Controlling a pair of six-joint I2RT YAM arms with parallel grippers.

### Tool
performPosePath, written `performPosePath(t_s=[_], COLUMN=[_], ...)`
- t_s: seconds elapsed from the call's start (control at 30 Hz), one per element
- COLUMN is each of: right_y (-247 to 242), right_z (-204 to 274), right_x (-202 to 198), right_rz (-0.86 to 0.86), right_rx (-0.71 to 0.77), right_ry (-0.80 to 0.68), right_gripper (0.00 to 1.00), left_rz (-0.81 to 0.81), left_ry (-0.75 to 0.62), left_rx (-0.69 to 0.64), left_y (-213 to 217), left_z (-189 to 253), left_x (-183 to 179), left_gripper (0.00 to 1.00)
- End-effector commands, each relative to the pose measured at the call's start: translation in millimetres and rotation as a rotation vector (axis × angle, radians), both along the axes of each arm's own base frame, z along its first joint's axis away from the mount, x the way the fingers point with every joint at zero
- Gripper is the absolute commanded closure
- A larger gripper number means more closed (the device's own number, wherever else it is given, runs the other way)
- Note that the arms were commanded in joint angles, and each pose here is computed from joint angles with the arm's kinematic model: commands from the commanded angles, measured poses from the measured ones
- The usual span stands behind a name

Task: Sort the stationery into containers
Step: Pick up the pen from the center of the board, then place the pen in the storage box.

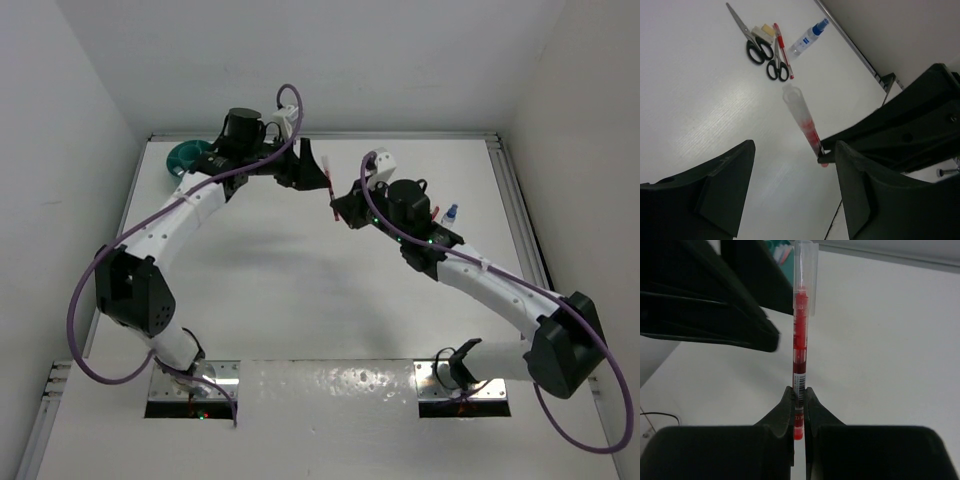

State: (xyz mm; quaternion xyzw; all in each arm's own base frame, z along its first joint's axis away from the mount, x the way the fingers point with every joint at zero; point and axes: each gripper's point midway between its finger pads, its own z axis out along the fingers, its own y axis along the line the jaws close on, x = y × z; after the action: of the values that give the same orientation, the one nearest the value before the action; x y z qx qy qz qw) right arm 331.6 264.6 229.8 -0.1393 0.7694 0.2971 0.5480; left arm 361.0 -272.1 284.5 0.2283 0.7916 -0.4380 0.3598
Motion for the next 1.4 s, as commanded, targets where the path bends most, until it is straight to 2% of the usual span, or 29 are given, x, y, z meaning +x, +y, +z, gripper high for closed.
performPosePath(t_s=[0.0,0.2,0.3,0.33,0.43,0.53,0.57,0.63,0.67,0.7,0.73,0.8,0.87,0.9,0.93,1.0,1.03,1.13,1.23,1.37], right_y=[26,43,46,47,45,45,45,46,45,46,46,46,42,40,38,34,34,32,31,31], right_z=[40,42,39,39,37,36,35,31,28,26,23,13,9,9,4,-1,-4,-17,-25,-34], right_x=[3,0,-1,-2,-1,-1,-1,0,4,5,6,10,13,17,18,22,22,30,41,54], right_rz=[0.084,0.122,0.128,0.131,0.119,0.115,0.115,0.111,0.1,0.101,0.101,0.096,0.07,0.059,0.054,0.045,0.047,0.049,0.047,0.057], right_rx=[0.053,0.059,0.056,0.057,0.063,0.065,0.066,0.063,0.055,0.047,0.033,0.002,-0.01,-0.009,-0.013,-0.013,-0.017,-0.036,-0.036,-0.02], right_ry=[-0.12,-0.132,-0.127,-0.126,-0.123,-0.122,-0.118,-0.104,-0.096,-0.091,-0.079,-0.065,-0.065,-0.073,-0.072,-0.068,-0.066,-0.044,-0.026,0.018], right_gripper=[1.0,1.0,1.0,1.0,1.0,1.0,1.0,1.0,0.95,0.81,0.51,0.37,0.28,0.27,0.27,0.26,0.26,0.26,0.27,0.27], left_rz=[-0.001,0.049,0.079,0.081,0.086,0.096,0.108,0.136,0.156,0.172,0.226,0.293,0.431,0.475,0.538,0.587,0.607,0.626,0.55,0.537], left_ry=[-0.031,-0.048,-0.055,-0.05,-0.044,-0.04,-0.041,-0.042,-0.049,-0.056,-0.082,-0.131,-0.221,-0.251,-0.339,-0.422,-0.471,-0.621,-0.67,-0.735], left_rx=[-0.047,-0.019,-0.003,0.003,0.006,0.016,0.021,0.038,0.046,0.061,0.096,0.143,0.242,0.276,0.358,0.443,0.529,0.598,0.584,0.533], left_y=[-7,-12,-12,-12,-13,-11,-9,-4,1,7,22,46,98,116,153,188,218,260,275,290], left_z=[12,8,6,4,3,2,1,-1,0,-1,-2,5,11,14,19,21,17,22,9,6], left_x=[7,17,23,24,24,25,27,32,36,39,51,68,99,108,126,141,150,173,184,207], left_gripper=[0.37,0.4,0.52,0.63,0.76,0.98,1.0,1.0,1.0,1.0,1.0,1.0,1.0,1.0,1.0,1.0,1.0,1.0,1.0,1.0])
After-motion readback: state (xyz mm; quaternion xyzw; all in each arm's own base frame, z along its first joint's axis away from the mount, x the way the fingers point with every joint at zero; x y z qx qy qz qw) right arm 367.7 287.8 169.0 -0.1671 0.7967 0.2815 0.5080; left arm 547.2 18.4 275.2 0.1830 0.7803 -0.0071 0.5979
